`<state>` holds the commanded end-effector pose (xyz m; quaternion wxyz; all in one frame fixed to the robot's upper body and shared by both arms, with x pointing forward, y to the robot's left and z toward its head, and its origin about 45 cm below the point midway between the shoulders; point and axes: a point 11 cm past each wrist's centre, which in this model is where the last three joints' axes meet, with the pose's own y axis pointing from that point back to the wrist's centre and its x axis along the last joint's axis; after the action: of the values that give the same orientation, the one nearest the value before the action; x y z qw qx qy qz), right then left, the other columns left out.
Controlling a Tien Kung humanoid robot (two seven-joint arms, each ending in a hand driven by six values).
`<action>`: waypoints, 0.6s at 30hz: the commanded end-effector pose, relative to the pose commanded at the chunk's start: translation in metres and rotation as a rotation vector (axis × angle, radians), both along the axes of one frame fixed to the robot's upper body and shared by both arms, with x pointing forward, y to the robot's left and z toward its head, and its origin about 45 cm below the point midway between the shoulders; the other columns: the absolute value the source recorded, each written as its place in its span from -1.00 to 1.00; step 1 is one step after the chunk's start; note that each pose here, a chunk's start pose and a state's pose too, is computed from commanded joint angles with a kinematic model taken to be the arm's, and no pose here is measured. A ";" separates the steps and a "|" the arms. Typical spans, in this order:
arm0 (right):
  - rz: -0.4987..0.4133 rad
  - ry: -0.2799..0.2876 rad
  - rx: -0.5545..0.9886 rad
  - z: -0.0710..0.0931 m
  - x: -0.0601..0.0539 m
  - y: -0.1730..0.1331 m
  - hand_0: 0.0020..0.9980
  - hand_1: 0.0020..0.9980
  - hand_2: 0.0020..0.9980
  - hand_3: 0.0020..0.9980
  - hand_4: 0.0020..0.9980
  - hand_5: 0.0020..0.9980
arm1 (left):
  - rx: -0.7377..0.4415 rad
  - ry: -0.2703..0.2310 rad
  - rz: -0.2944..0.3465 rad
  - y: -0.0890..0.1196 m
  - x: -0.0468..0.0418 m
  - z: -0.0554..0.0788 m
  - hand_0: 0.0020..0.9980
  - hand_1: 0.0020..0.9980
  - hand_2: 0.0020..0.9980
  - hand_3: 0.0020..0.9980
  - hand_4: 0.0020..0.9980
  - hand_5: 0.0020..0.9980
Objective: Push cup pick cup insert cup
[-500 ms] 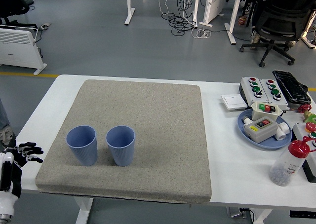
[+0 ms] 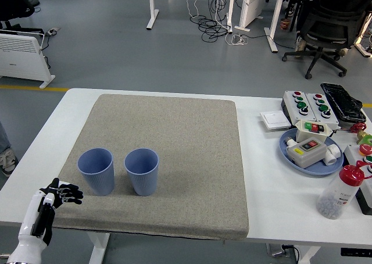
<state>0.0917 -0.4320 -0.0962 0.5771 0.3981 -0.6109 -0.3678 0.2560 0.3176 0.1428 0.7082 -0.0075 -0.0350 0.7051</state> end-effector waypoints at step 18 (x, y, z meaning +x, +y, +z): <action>0.001 0.016 0.000 -0.002 -0.007 0.001 0.41 0.28 0.29 0.14 -0.87 -0.07 | 0.028 0.083 -0.080 -0.021 0.0141 -0.021 0.19 0.16 0.10 -0.05 0.03 1.00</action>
<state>0.0843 -0.4313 -0.0979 0.5822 0.3954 -0.6060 -0.3706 0.2701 0.2967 0.1215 0.7368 0.0302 -0.0152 0.6753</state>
